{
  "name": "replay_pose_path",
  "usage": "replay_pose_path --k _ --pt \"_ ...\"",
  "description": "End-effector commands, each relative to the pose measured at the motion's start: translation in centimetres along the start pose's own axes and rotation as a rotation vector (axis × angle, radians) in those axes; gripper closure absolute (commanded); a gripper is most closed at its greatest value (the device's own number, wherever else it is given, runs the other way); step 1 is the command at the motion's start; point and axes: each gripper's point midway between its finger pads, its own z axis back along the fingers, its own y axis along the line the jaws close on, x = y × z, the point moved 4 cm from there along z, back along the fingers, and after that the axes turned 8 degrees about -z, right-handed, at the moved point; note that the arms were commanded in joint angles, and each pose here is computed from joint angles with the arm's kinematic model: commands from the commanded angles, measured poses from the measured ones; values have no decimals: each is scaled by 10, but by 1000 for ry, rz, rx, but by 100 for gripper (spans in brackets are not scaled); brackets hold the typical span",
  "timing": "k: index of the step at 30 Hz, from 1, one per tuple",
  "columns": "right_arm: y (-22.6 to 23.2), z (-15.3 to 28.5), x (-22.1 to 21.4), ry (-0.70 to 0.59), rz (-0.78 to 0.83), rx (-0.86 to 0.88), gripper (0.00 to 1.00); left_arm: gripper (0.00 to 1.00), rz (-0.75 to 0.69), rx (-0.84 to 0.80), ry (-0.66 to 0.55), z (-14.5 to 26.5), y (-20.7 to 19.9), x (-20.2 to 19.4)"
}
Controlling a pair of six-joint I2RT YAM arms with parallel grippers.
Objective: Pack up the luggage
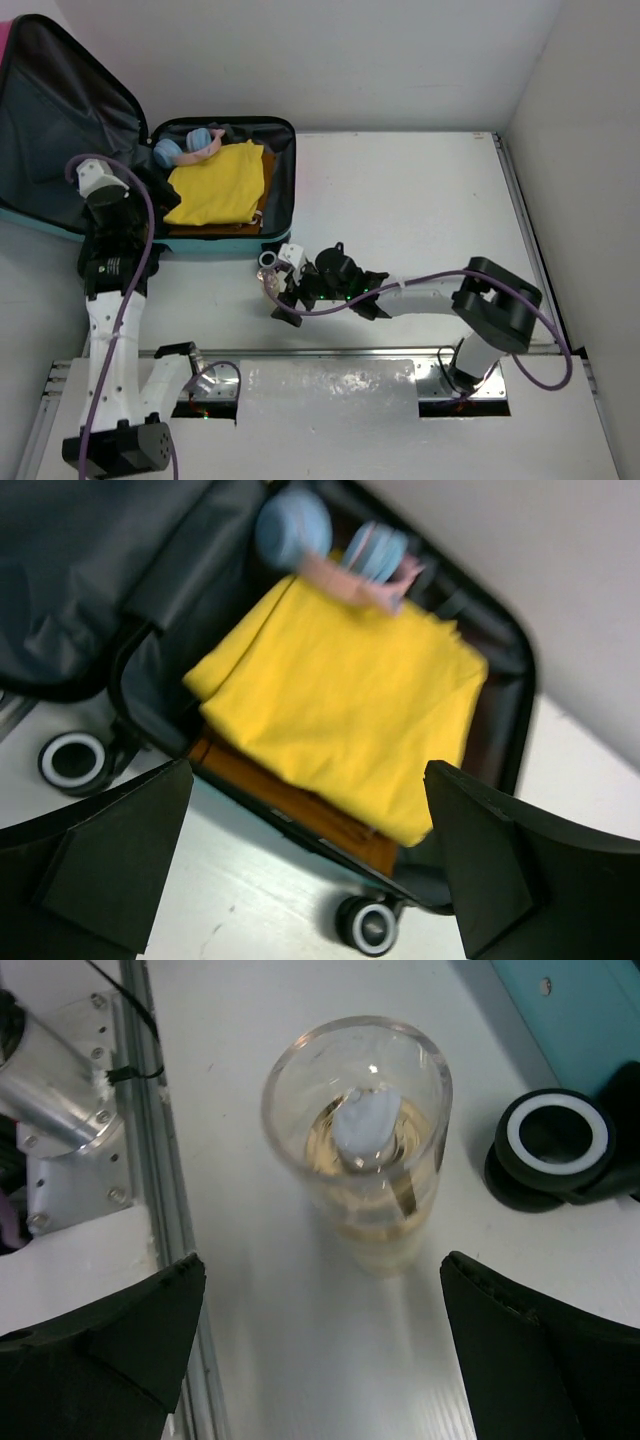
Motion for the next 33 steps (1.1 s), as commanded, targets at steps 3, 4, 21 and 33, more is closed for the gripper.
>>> replay_pose_path --k 3,4,21,33 --pt "-9 -33 42 -207 35 -59 7 0 -46 52 23 -18 9 -13" --pt "-12 -37 46 -233 27 -74 6 0 -53 62 31 -18 11 -15" --pt "-24 -23 110 -187 -138 -206 100 0 -46 55 -5 -10 11 -11" --pt "-157 -20 248 -231 -377 -257 100 0 -44 92 -14 -9 18 -11"
